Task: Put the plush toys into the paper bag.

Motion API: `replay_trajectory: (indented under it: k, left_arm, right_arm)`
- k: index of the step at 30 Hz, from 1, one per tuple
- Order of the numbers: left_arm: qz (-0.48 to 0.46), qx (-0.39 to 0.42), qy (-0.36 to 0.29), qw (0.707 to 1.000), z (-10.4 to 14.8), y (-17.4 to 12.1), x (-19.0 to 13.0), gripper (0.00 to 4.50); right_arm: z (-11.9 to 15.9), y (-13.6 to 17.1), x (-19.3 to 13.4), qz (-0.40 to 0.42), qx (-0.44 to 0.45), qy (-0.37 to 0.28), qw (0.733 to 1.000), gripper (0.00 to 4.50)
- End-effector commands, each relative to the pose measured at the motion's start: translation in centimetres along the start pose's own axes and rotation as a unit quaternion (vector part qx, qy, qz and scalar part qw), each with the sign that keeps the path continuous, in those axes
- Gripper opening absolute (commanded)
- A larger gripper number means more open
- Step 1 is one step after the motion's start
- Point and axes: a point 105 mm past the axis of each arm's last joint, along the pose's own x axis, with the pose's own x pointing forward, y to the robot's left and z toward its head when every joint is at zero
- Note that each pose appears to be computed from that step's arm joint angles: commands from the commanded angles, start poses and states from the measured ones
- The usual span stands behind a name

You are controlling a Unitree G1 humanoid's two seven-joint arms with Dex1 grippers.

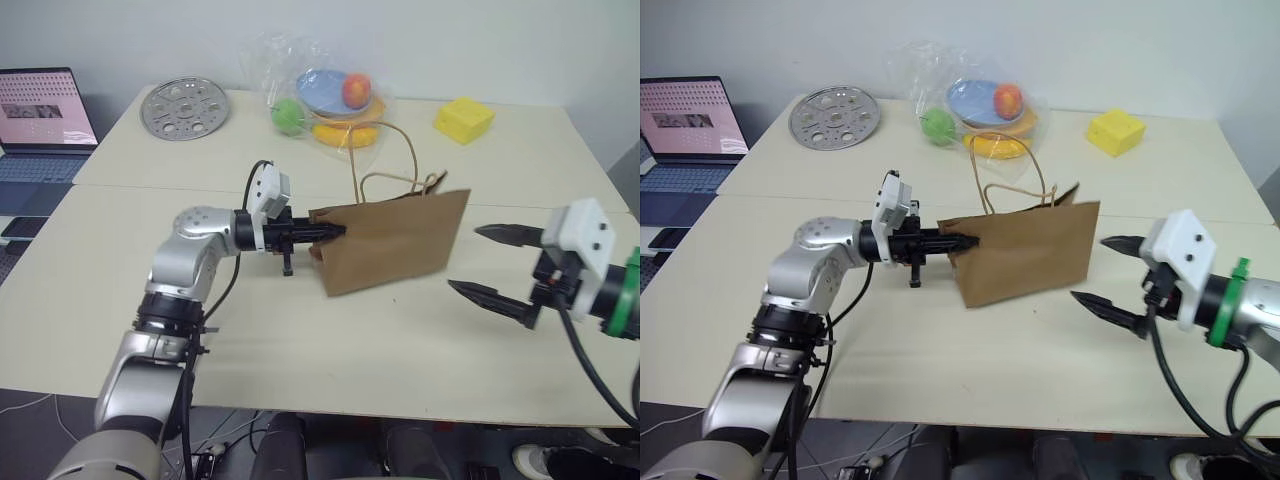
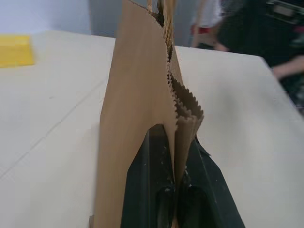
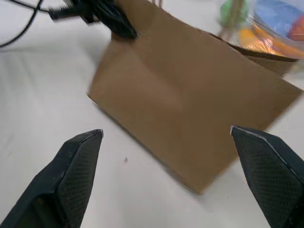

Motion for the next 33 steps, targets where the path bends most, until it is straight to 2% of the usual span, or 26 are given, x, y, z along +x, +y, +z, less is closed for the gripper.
replay_trajectory:
  k: [1,5,10,13,19,23,25,28,30,33]
  left_arm:
    - [-0.060,0.008,0.005,0.998,0.6,-0.4,0.7,0.03]
    - [-0.084,0.030,0.031,0.996,-0.6,0.2,1.7,0.03]
    - [-0.062,0.032,0.037,0.997,-1.1,1.0,1.8,0.03]
    - [-0.053,0.029,0.047,0.997,-1.3,1.1,0.9,0.70]
    - [-0.040,0.045,0.059,0.996,-0.7,0.4,-1.1,2.50]
    - [0.018,0.058,0.088,0.994,0.1,-0.3,-4.6,3.77]
    - [0.060,0.067,0.127,0.988,-0.1,-0.5,-6.9,4.42]
    - [0.154,0.089,0.202,0.963,-0.6,0.2,-10.2,4.42]
    - [0.167,0.081,0.237,0.954,-0.8,-0.4,-11.8,4.42]
    - [0.182,0.060,0.242,0.951,0.2,-1.7,-14.3,4.42]
  right_arm:
    - [0.5,-0.4,-2.1,-0.020,-0.018,0.024,0.999,4.50]
    - [0.3,-0.5,-3.4,-0.044,-0.012,0.033,0.998,4.50]
    - [0.5,0.5,-2.4,-0.016,0.003,0.020,1.000,4.50]
    - [0.6,0.3,-2.2,-0.010,0.004,0.021,1.000,4.50]
    - [0.8,-0.7,-2.0,-0.001,0.001,0.023,1.000,4.50]
    - [1.2,-1.8,-2.5,0.016,-0.005,0.027,0.999,4.50]
    - [1.3,-2.8,-3.0,0.018,-0.016,0.037,0.999,4.50]
    - [1.4,-4.1,-3.9,0.028,-0.018,0.052,0.998,4.50]
    - [1.3,-4.4,-4.4,0.044,-0.024,0.061,0.997,4.50]
    - [1.0,-5.8,-5.7,0.048,-0.038,0.090,0.994,4.50]
